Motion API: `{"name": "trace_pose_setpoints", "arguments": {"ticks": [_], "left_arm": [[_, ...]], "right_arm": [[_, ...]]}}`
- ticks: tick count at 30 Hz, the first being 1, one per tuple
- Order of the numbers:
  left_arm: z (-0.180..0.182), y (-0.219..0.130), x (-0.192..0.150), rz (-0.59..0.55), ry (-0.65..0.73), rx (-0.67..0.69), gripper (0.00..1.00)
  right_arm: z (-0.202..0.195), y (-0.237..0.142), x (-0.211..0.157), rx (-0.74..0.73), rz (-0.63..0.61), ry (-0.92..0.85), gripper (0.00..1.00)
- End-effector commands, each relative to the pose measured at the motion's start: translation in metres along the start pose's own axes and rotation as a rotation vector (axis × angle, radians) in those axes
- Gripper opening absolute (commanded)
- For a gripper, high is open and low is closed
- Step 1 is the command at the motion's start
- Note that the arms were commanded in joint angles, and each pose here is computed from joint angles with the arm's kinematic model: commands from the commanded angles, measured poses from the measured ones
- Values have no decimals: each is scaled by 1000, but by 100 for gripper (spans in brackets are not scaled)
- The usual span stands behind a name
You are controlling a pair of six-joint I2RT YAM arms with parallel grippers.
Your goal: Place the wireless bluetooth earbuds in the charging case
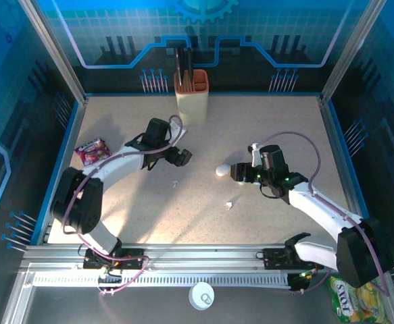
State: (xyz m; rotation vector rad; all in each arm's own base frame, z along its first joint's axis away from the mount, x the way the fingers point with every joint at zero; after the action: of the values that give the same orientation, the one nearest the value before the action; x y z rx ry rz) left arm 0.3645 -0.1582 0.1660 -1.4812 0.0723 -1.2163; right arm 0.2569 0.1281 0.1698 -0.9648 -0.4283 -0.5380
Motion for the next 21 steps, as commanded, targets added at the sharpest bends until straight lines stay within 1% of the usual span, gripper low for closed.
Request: {"name": "trace_pose_setpoints", "arguments": {"ticks": [1, 5, 9, 12, 16, 21], "left_arm": [[-4, 4, -13, 193, 194, -103, 99], [0, 12, -9, 272, 304, -150, 99], [5, 24, -4, 317, 430, -195, 99], [3, 37, -5, 341, 534, -270, 99], [6, 58, -3, 329, 624, -311, 99], [11, 78, 3, 334, 674, -344, 99]], "right_arm": [[9, -7, -1, 35, 7, -35, 74], [5, -10, -6, 28, -5, -29, 74], [2, -11, -11, 28, -2, -21, 74], [1, -11, -13, 26, 7, -18, 74], [1, -10, -13, 30, 10, -18, 74], [-1, -10, -15, 28, 21, -14, 74]]}}
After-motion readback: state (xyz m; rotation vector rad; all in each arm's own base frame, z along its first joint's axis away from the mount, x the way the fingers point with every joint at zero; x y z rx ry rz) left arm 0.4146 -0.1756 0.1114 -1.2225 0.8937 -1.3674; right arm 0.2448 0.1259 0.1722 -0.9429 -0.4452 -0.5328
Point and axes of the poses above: each hand's point on the last joint's axis, 136 mm out from that joint toward the fingers, its own y axis out along the fingers, its own z axis along the line the jaws close on, x = y × z, the point moved 7 cm from there along -y, back along the fingers, and after that the axes turned 12 degrees about y, right-handed, at the moved point
